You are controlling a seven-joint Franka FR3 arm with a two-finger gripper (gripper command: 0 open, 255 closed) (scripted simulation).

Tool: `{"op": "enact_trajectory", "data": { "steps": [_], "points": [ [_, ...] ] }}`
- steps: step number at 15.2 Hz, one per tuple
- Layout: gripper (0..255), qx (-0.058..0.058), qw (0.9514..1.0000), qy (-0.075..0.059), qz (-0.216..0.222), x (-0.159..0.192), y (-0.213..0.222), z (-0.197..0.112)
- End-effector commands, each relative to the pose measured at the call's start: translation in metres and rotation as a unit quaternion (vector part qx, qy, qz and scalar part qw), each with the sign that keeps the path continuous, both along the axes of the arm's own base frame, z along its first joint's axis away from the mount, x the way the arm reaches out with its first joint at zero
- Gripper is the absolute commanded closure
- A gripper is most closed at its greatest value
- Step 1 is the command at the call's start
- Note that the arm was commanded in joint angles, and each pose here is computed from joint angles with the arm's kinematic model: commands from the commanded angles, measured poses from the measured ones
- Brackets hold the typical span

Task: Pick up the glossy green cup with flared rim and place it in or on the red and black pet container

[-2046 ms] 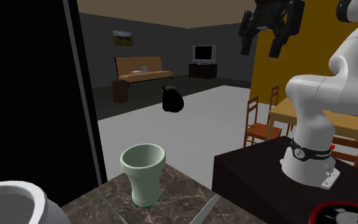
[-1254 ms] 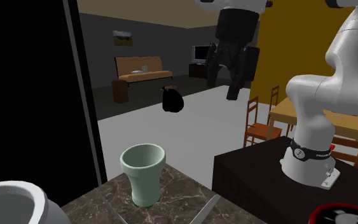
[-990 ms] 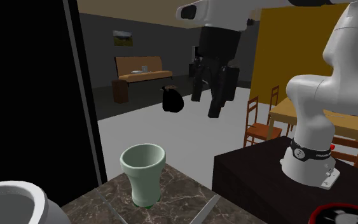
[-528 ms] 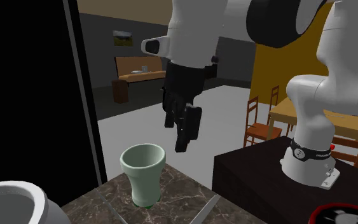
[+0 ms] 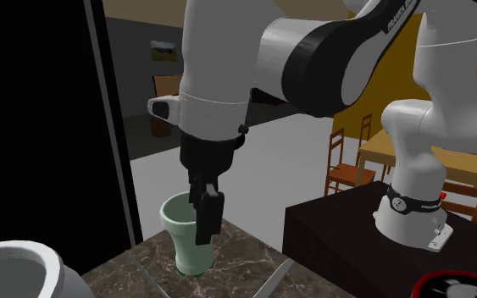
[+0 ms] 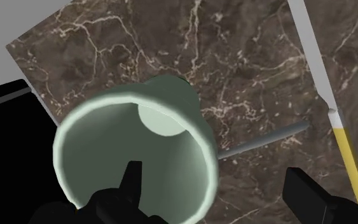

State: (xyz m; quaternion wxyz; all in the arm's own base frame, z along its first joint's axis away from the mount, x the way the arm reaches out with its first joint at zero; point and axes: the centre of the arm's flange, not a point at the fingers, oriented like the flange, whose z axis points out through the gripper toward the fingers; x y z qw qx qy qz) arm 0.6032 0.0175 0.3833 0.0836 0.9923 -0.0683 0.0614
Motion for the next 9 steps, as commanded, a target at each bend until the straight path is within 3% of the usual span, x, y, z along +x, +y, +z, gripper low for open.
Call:
{"op": "enact_trajectory", "data": {
  "steps": [1, 9],
  "points": [
    [0, 0.0, 1.0, 0.0, 0.0, 0.003, -0.002, -0.012],
    [0, 0.0, 1.0, 0.0, 0.0, 0.005, -0.006, -0.03]
  ]
}}
